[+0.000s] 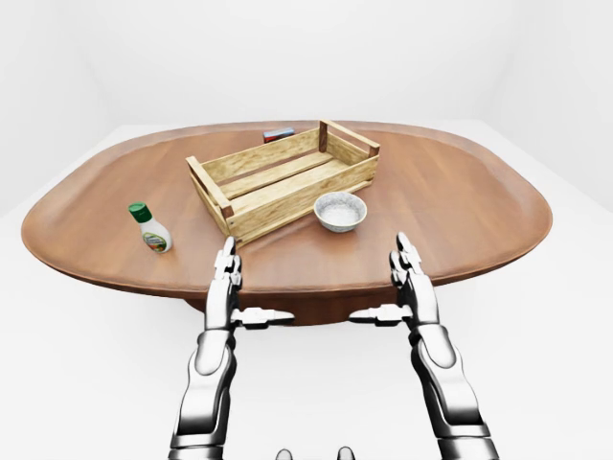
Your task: Pick up the salad dressing and put it in the tray.
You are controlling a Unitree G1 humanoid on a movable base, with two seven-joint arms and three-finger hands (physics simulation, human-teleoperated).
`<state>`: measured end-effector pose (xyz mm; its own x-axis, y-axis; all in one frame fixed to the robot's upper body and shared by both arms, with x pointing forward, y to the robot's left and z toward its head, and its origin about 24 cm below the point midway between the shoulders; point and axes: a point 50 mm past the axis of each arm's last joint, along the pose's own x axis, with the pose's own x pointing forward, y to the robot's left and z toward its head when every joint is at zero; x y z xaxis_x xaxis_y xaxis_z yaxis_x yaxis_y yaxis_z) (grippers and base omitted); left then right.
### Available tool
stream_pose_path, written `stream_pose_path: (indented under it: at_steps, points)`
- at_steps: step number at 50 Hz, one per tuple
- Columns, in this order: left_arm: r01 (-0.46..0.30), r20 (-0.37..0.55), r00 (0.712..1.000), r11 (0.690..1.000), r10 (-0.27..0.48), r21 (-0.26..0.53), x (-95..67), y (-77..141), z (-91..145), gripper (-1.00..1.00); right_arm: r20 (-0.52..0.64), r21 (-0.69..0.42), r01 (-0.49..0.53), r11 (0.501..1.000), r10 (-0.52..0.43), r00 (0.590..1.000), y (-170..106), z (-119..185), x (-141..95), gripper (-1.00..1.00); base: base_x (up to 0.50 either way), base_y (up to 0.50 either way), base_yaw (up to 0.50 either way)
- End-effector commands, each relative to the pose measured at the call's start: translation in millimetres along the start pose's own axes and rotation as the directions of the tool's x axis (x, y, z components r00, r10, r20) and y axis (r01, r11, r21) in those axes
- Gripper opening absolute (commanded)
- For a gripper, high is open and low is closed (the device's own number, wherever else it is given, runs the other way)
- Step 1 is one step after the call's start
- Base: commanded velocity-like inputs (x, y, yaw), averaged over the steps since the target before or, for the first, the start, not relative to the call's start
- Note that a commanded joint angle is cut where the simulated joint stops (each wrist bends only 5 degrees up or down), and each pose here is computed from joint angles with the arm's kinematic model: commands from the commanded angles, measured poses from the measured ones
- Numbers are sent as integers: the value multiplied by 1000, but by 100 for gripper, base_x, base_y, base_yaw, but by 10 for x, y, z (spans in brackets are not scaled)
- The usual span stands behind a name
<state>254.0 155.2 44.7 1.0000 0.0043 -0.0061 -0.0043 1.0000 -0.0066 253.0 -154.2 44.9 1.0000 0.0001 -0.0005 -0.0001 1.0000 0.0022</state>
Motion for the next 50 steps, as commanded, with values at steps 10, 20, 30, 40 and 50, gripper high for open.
stream_pose_path:
  at_steps: [10, 20, 30, 40, 50]
  points:
    - [-123, 448, 885, 992, 126, -36, -208, 692, 1162, 100, 576, -122, 163, 979, -64, 815, -594, 1476, -539, 100, 0, 0, 0]
    - [-224, 559, 806, 975, 194, -16, -373, 1068, 1482, 100, 790, -155, 382, 911, -118, 602, -1045, 2047, -1114, 100, 0, 0, 0]
    - [-285, 633, 744, 958, 212, 14, -550, 1244, 1701, 100, 835, -175, 482, 858, -130, 535, -1224, 2216, -1368, 100, 0, 0, 0]
    - [-402, 730, 626, 916, 275, 0, -858, 1573, 2022, 100, 806, -289, 552, 782, -112, 581, -1254, 2216, -1384, 100, 0, 0, 0]
    - [-426, 718, 632, 904, 293, 6, -882, 1647, 2010, 100, 762, -380, 583, 718, -114, 638, -1222, 2144, -1277, 100, 0, 44, 0]
